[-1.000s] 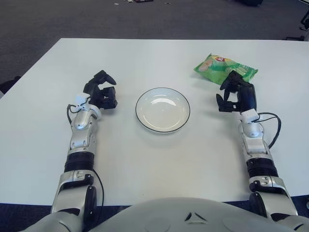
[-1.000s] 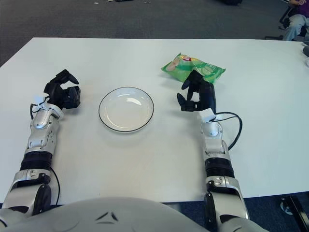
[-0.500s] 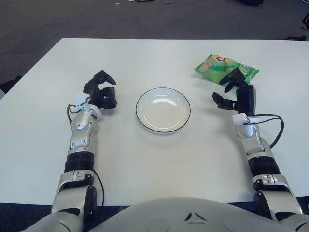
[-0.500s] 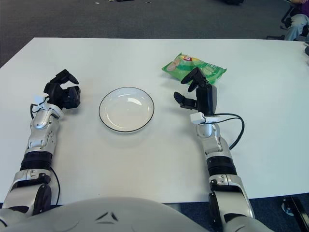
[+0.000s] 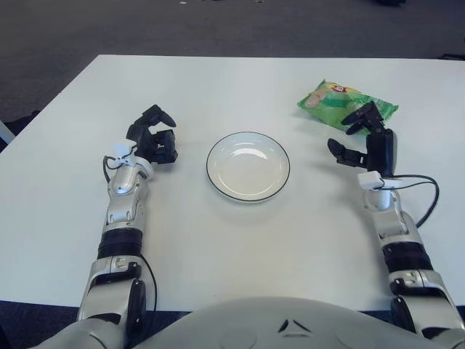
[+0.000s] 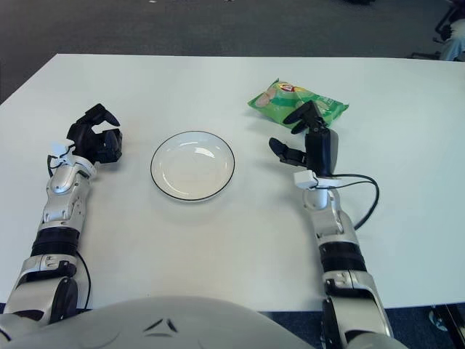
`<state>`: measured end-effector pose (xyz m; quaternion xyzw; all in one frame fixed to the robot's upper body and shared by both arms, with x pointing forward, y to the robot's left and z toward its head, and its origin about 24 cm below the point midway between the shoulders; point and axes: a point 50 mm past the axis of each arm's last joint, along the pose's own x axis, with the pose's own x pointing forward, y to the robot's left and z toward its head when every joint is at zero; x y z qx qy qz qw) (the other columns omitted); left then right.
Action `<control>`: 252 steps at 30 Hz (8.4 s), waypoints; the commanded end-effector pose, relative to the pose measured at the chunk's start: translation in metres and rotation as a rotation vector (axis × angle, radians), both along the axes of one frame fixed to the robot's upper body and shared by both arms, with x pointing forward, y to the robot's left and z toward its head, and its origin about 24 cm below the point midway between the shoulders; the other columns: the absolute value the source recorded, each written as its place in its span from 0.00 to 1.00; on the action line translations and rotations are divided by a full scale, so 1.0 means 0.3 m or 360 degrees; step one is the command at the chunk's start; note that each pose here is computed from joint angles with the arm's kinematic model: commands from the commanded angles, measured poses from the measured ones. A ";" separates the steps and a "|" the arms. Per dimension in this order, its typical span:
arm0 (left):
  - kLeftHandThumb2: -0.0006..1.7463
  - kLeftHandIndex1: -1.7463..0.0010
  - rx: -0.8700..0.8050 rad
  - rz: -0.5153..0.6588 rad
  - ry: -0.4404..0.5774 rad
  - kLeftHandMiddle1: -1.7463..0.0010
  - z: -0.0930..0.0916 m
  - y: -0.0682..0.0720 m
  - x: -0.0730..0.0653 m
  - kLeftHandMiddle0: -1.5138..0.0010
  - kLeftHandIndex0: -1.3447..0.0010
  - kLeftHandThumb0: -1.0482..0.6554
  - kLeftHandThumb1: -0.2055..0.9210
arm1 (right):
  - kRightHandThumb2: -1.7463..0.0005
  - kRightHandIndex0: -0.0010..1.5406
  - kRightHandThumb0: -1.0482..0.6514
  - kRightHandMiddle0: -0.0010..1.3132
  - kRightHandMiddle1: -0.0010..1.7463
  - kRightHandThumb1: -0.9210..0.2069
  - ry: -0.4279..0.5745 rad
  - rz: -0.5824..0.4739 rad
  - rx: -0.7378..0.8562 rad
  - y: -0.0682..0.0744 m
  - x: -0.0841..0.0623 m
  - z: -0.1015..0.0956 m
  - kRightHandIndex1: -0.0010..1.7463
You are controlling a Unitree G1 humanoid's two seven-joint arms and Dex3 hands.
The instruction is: Put the snack into the plate.
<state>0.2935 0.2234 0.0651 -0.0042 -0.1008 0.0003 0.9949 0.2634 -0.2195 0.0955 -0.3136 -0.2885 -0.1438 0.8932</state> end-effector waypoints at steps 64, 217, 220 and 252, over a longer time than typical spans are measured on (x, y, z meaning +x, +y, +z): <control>0.82 0.00 -0.0141 0.0086 0.0393 0.00 -0.201 0.000 -0.114 0.14 0.48 0.31 0.38 | 0.67 0.00 0.01 0.00 0.30 0.00 0.0801 -0.0082 -0.1084 -0.270 0.024 0.248 0.16; 0.83 0.00 -0.0164 0.0128 0.0309 0.00 -0.185 -0.010 -0.146 0.14 0.47 0.31 0.36 | 0.12 0.51 0.62 0.59 1.00 0.79 0.1042 -0.0513 -0.1280 -0.166 0.337 -0.075 0.82; 0.83 0.00 -0.0173 0.0124 0.0309 0.00 -0.186 -0.010 -0.146 0.14 0.47 0.31 0.37 | 0.12 0.57 0.62 0.59 1.00 0.81 0.1020 -0.0506 -0.1195 -0.168 0.337 -0.068 0.76; 0.83 0.00 -0.0102 0.0119 0.0323 0.00 -0.187 -0.012 -0.137 0.13 0.48 0.31 0.37 | 0.09 0.56 0.62 0.46 1.00 0.78 0.0457 -0.0289 -0.0768 -0.105 0.387 0.259 0.92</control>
